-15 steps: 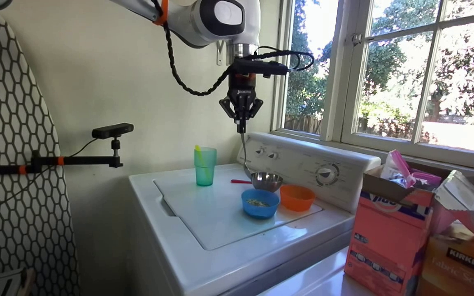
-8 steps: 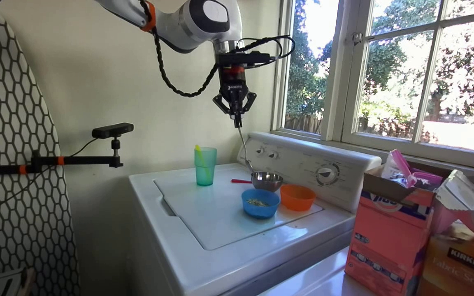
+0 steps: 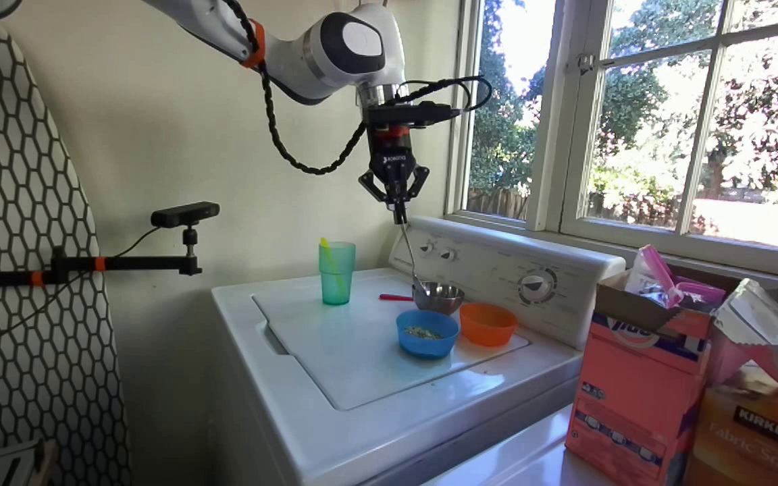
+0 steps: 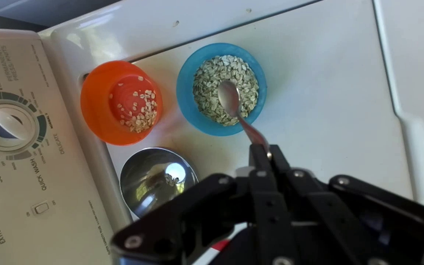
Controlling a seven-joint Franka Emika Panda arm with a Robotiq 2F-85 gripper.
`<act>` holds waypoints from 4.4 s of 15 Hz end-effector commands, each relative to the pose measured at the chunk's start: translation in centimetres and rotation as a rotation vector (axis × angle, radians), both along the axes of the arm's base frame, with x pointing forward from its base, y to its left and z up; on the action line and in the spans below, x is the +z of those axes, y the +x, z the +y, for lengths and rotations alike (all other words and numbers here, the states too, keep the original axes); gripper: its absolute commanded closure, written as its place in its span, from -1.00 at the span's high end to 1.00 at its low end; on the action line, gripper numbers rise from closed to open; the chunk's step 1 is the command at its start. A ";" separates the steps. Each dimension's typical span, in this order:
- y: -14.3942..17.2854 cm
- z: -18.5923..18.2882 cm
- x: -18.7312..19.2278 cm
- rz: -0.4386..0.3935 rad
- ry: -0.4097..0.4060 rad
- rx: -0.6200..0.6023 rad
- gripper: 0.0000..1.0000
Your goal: Use the silver spoon in the green cup to put some of the contents of the blue bowl into the orange bowl and put the spoon inside the silver bow
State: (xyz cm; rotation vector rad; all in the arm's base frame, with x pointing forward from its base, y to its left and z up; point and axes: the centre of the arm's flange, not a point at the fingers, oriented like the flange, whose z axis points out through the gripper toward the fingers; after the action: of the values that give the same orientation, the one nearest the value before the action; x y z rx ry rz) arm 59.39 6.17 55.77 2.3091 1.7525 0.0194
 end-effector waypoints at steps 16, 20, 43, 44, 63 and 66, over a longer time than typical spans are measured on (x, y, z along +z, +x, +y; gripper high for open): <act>-8.8 7.5 -8.3 -0.309 0.019 -0.421 -0.98; -10.8 9.1 -6.9 -0.381 -0.013 -0.412 -0.98; -7.7 6.6 -6.2 -0.401 -0.022 -0.412 -0.98; -7.2 6.3 -6.3 -0.391 -0.015 -0.409 -0.98; -3.1 2.8 -9.2 -0.259 0.164 -0.468 -0.98; -3.4 2.5 -9.1 -0.225 0.148 -0.494 -0.98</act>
State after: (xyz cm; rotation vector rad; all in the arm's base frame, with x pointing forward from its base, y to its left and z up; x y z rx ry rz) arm 56.54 8.79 46.37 2.6209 1.1089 0.3871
